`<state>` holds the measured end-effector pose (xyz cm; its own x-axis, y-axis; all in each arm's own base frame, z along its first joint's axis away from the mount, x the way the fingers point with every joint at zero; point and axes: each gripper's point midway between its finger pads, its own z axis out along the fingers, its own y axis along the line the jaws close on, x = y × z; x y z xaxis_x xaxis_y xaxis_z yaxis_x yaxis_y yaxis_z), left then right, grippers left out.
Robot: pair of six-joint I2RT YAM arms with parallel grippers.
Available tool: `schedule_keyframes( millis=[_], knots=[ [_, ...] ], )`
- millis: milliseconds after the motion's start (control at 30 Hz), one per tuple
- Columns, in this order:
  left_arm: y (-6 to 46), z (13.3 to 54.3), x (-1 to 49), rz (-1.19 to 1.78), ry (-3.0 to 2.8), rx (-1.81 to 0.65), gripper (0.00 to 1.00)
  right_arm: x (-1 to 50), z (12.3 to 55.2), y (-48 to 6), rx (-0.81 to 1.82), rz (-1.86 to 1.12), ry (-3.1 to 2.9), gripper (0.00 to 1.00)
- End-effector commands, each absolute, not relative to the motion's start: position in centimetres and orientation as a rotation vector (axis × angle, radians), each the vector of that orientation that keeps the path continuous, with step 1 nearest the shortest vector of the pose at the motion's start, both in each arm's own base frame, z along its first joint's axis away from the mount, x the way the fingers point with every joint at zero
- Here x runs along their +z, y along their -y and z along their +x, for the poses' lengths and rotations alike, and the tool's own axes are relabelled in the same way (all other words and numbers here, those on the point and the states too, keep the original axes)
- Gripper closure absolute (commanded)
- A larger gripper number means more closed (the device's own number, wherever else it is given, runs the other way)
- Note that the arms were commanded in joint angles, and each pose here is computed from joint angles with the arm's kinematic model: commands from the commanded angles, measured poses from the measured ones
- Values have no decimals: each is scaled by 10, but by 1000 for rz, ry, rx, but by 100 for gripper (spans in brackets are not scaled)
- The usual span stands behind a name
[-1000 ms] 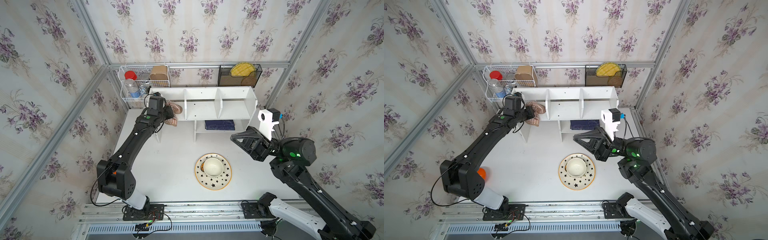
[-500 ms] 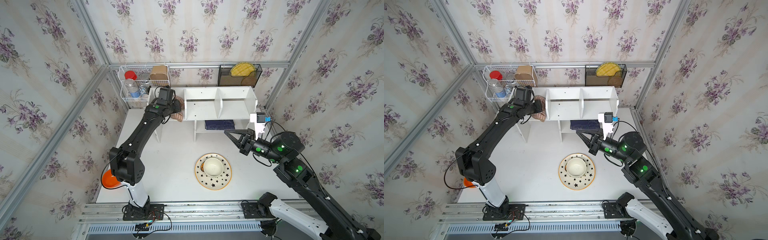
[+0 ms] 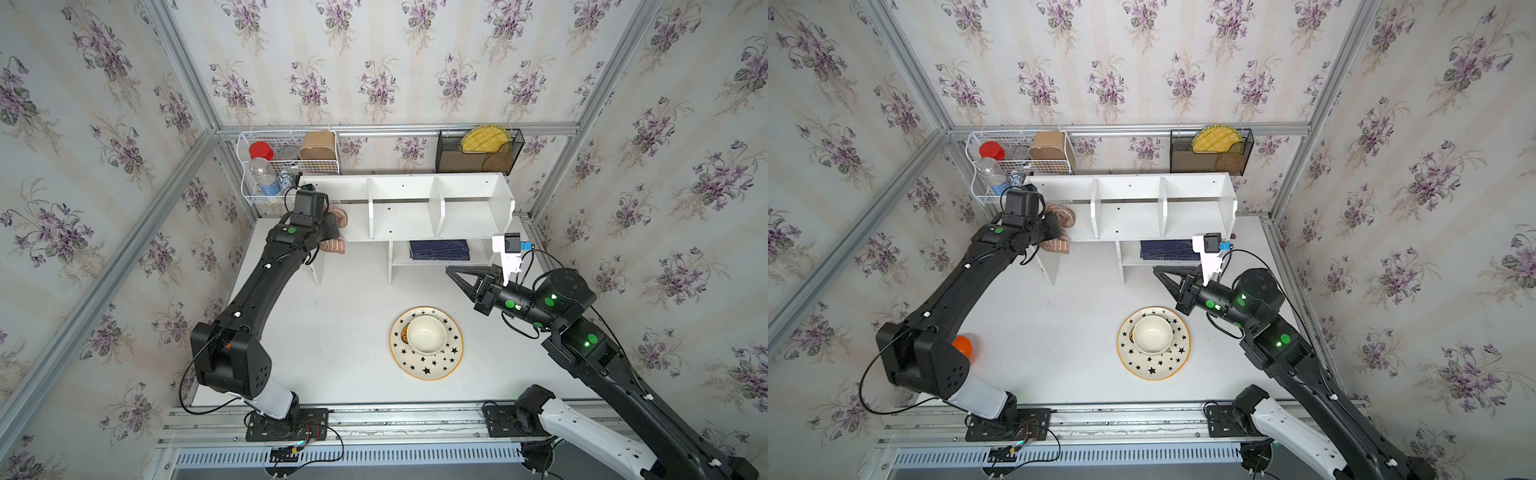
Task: Wipe the bookshelf clean with a cloth
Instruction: Wipe the dust from the shelf.
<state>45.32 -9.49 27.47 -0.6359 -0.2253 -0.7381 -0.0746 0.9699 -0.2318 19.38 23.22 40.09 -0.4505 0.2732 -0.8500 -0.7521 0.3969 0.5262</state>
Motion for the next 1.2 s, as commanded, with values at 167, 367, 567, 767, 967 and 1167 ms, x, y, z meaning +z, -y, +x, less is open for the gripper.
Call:
schedule_keyframes(
  millis=[167,367,567,767,967,1167],
  knots=[
    [119,491,291,-149,-2266,-298,100,398,195,-226,1243,-385,-1639,100],
    [166,487,283,-64,-2294,-379,100,393,193,-219,1230,-355,-1644,100],
    [153,464,275,-77,-2309,-290,100,385,197,-222,1228,-351,-1670,100],
    [107,445,257,-151,-2347,-203,100,382,198,-223,1230,-350,-1673,100],
    [105,461,271,-157,-2323,-269,100,372,201,-222,1220,-332,-1695,100],
    [128,485,281,-146,-2315,-330,100,373,200,-217,1193,-323,-1698,100]
  ],
)
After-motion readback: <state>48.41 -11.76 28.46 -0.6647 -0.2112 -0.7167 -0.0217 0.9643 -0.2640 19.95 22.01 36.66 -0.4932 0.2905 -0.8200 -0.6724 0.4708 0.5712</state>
